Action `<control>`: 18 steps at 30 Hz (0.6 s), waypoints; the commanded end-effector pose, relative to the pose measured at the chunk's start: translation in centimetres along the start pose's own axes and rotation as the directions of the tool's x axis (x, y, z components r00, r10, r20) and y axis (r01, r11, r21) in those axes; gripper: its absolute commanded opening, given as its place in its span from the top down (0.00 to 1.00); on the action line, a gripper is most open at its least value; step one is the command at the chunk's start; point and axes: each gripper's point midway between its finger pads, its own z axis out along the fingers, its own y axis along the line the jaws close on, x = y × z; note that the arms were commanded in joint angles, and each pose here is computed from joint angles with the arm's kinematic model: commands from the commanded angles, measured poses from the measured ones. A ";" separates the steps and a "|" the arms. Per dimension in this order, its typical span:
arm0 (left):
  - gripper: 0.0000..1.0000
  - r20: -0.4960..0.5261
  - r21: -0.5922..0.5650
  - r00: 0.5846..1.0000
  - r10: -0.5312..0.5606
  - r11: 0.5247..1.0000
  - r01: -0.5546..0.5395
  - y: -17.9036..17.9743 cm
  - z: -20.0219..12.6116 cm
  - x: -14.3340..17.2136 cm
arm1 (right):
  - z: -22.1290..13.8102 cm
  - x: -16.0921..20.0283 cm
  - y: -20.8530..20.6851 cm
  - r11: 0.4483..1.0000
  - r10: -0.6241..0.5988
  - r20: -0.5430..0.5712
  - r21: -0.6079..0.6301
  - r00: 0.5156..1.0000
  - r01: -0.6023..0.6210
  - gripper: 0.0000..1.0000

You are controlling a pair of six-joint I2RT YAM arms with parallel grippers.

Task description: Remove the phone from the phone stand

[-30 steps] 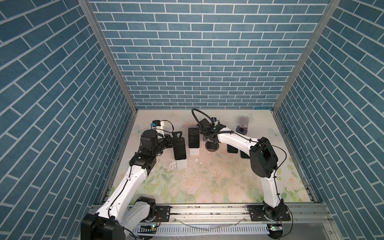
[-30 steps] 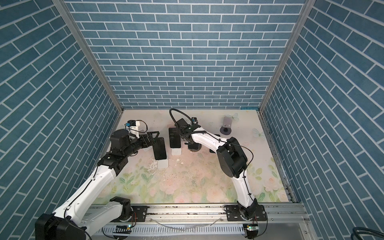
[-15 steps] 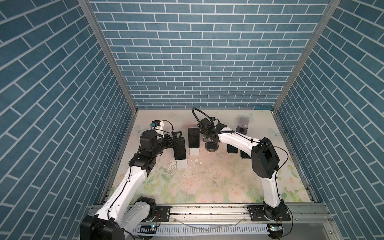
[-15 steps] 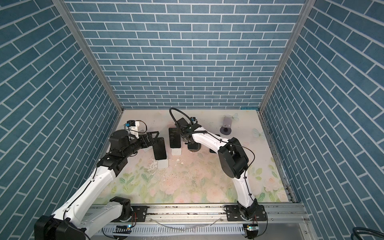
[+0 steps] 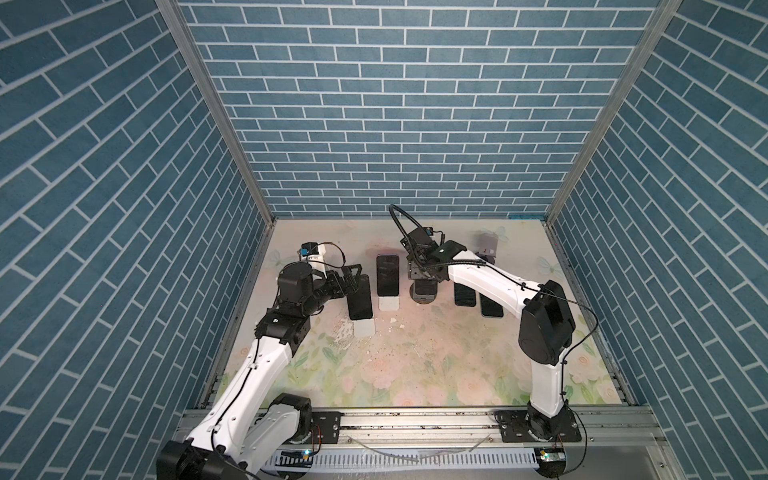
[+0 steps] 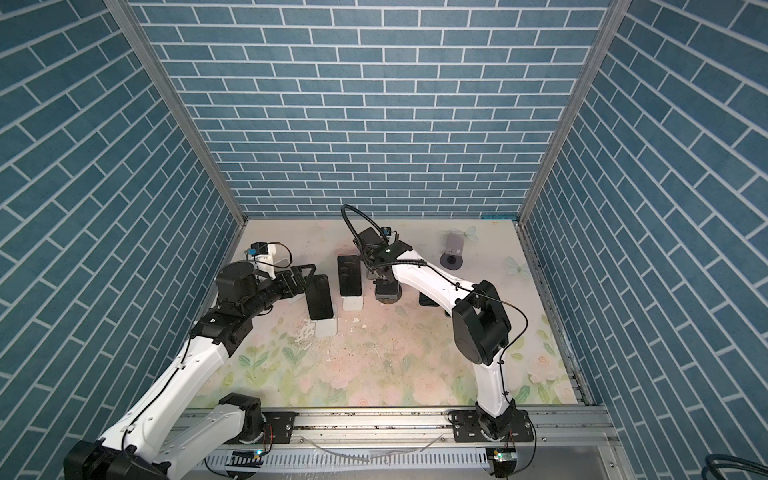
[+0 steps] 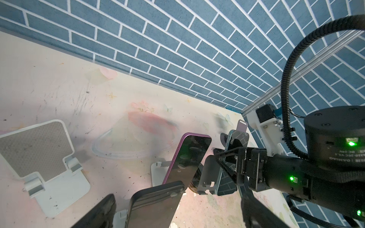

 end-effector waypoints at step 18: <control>0.00 -0.004 -0.021 0.998 0.070 0.997 -0.070 -1.3 -0.6 -0.8 | -4.3 -1.1 -6.6 0.991 0.106 -0.021 -0.083 0.994 -0.107 0.66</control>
